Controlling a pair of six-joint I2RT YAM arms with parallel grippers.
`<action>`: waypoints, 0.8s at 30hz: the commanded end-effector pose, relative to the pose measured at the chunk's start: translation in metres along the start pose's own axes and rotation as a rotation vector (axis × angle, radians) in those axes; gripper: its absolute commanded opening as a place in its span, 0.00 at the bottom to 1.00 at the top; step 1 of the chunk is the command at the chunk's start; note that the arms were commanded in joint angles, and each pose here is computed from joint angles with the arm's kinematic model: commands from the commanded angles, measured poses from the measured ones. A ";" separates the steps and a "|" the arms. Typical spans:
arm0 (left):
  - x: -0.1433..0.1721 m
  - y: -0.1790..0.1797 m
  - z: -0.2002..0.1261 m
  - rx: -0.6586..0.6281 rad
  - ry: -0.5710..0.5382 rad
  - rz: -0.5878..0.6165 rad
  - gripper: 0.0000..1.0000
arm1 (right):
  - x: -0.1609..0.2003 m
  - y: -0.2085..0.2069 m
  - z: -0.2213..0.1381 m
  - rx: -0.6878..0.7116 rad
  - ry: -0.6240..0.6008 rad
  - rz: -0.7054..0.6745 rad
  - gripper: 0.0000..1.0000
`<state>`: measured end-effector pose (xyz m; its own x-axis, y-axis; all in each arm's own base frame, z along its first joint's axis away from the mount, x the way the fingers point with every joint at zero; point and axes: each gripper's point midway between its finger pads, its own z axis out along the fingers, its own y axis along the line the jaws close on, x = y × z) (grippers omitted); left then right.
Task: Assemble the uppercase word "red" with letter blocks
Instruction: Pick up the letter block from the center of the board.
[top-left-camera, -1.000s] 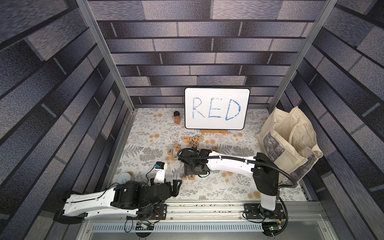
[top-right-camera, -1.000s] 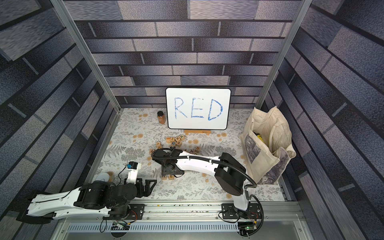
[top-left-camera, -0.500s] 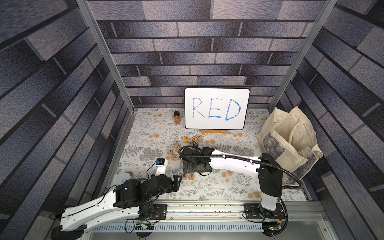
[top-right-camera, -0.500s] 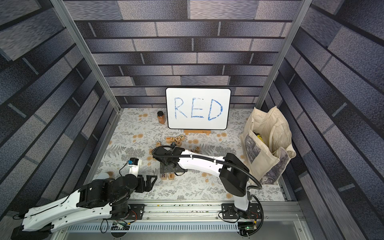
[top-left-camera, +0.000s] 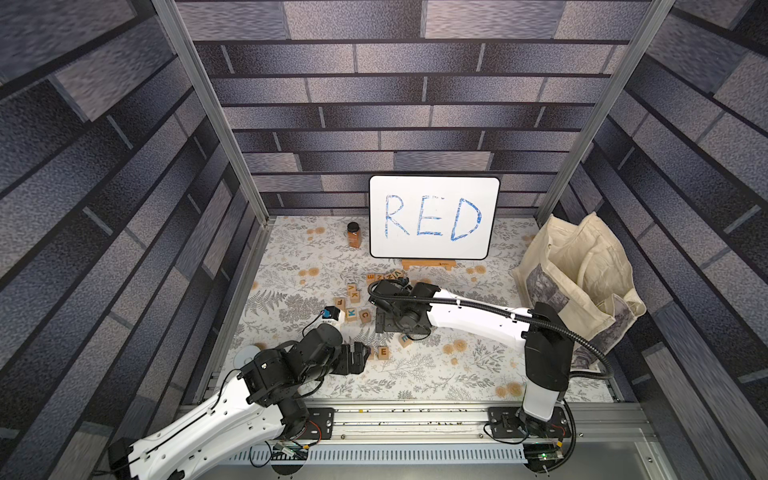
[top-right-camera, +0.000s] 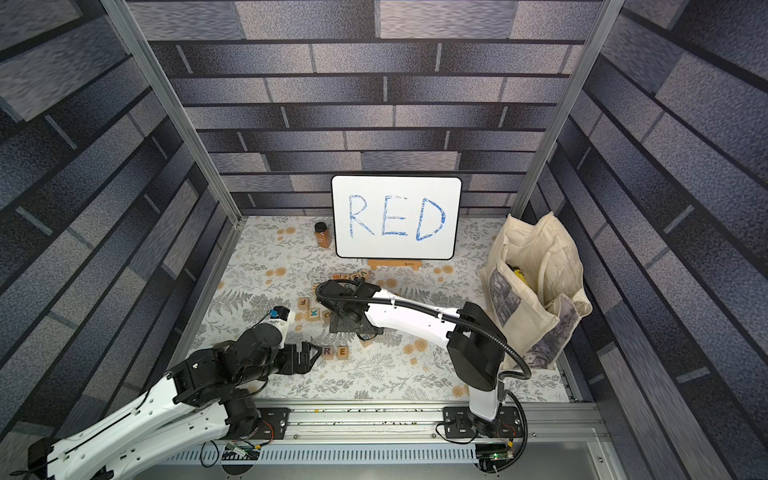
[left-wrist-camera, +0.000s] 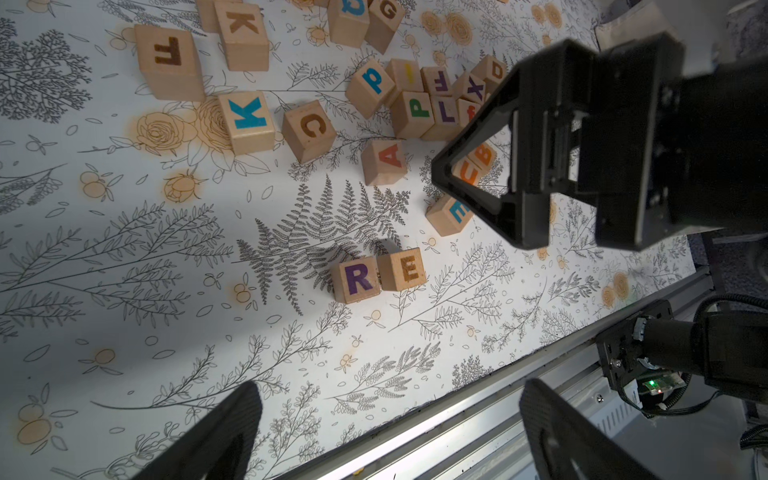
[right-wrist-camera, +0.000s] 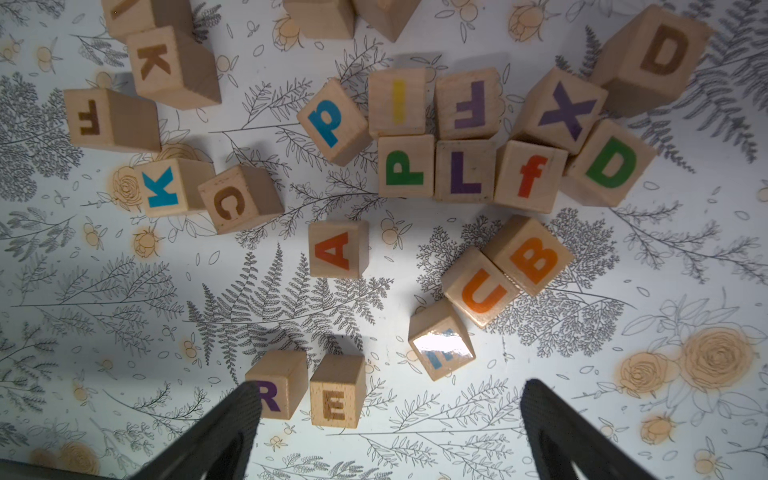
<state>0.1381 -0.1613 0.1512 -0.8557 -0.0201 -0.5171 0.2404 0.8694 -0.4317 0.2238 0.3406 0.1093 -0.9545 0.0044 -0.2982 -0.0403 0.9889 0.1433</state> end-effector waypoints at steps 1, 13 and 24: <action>-0.009 -0.017 -0.003 0.065 0.001 0.045 1.00 | -0.009 -0.016 -0.012 0.030 -0.017 0.051 1.00; -0.022 -0.023 0.012 0.100 0.040 0.047 1.00 | -0.025 -0.040 -0.007 0.078 -0.011 0.112 1.00; -0.042 -0.027 0.028 0.124 0.053 0.036 1.00 | -0.038 -0.067 0.000 0.105 0.006 0.174 1.00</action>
<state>0.1727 -0.1868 0.1468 -0.8903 0.0213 -0.4548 0.2656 0.8356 -0.4809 0.2655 0.2888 0.1050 -0.9483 0.1460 -0.2819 0.1215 0.9873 0.1025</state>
